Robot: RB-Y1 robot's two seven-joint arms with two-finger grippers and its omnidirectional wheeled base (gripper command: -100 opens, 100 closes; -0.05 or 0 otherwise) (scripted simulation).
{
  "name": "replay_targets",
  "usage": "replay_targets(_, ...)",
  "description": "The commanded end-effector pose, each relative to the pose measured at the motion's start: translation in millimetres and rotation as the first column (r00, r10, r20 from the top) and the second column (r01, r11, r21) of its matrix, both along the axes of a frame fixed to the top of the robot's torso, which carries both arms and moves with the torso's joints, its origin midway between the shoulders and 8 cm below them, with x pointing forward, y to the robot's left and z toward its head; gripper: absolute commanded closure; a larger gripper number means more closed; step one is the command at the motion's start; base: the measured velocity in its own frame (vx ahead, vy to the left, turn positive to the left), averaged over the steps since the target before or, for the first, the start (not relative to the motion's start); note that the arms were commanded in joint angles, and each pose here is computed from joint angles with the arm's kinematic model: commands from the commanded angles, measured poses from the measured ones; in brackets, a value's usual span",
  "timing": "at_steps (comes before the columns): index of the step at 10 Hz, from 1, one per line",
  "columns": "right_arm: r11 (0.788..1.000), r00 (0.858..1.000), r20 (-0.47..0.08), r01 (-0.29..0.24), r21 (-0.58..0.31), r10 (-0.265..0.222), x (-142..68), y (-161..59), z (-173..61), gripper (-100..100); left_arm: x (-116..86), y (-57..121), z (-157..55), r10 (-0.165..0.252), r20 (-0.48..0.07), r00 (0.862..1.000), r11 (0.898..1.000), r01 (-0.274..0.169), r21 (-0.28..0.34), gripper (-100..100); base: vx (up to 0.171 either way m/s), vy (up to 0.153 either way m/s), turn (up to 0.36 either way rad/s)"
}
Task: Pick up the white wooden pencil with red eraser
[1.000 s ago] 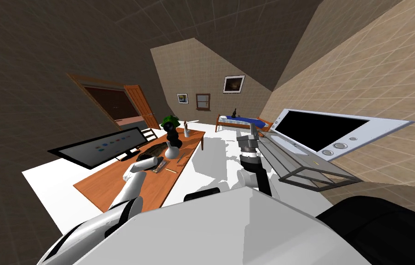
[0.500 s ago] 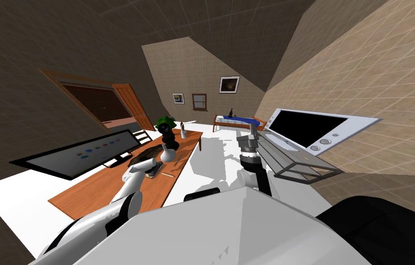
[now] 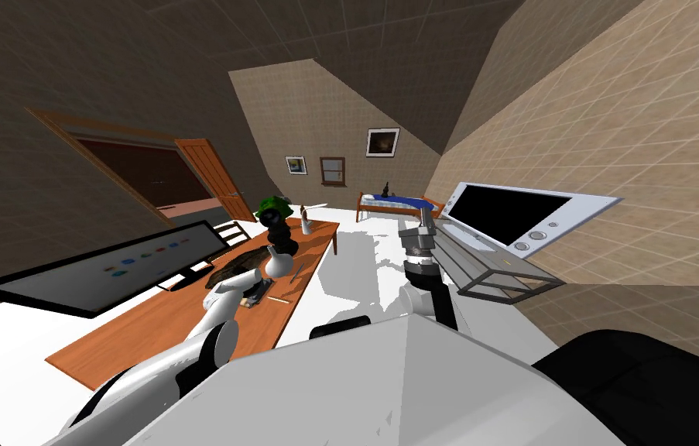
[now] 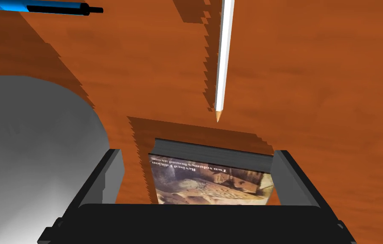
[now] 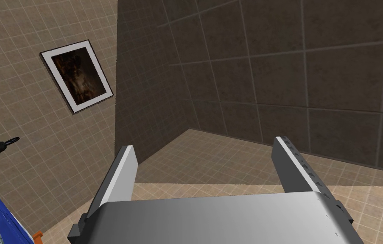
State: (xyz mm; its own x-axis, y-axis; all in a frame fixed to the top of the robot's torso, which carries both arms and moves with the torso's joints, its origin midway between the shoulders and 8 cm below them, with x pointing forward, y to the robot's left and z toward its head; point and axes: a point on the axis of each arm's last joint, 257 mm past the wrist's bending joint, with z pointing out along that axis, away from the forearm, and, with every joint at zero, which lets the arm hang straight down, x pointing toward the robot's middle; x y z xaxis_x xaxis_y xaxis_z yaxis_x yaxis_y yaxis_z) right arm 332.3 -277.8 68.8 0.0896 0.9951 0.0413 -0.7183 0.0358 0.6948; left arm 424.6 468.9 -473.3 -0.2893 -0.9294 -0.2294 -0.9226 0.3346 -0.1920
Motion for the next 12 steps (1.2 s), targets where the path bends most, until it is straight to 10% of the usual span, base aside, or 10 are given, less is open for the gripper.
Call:
replay_targets(1,1.0,1.0,0.0,0.0,0.0,0.0,0,0,0,0,-22,-5.3,-14,0.013,-0.068,0.998,0.999,-0.016,-0.041,-100,0.062,0.006,-0.212)
replay_targets(10,1.0,1.0,0.0,0.0,0.0,0.0,0,0,0,0,-90,-35.0,-57,0.029,-0.239,0.971,0.987,-0.066,-0.147,-100,0.04,0.003,-0.051)
replay_targets(11,1.0,1.0,0.0,0.0,0.0,0.0,0,0,0,0,-92,-35.8,-58,0.029,-0.242,0.97,0.987,-0.067,-0.149,0,0.0,0.0,0.0)
replay_targets(12,1.0,1.0,0.0,0.0,0.0,0.0,0,0,0,0,-96,-44.1,-68,0.032,-0.241,0.97,0.986,-0.069,-0.149,-100,0.015,0.034,-0.023)
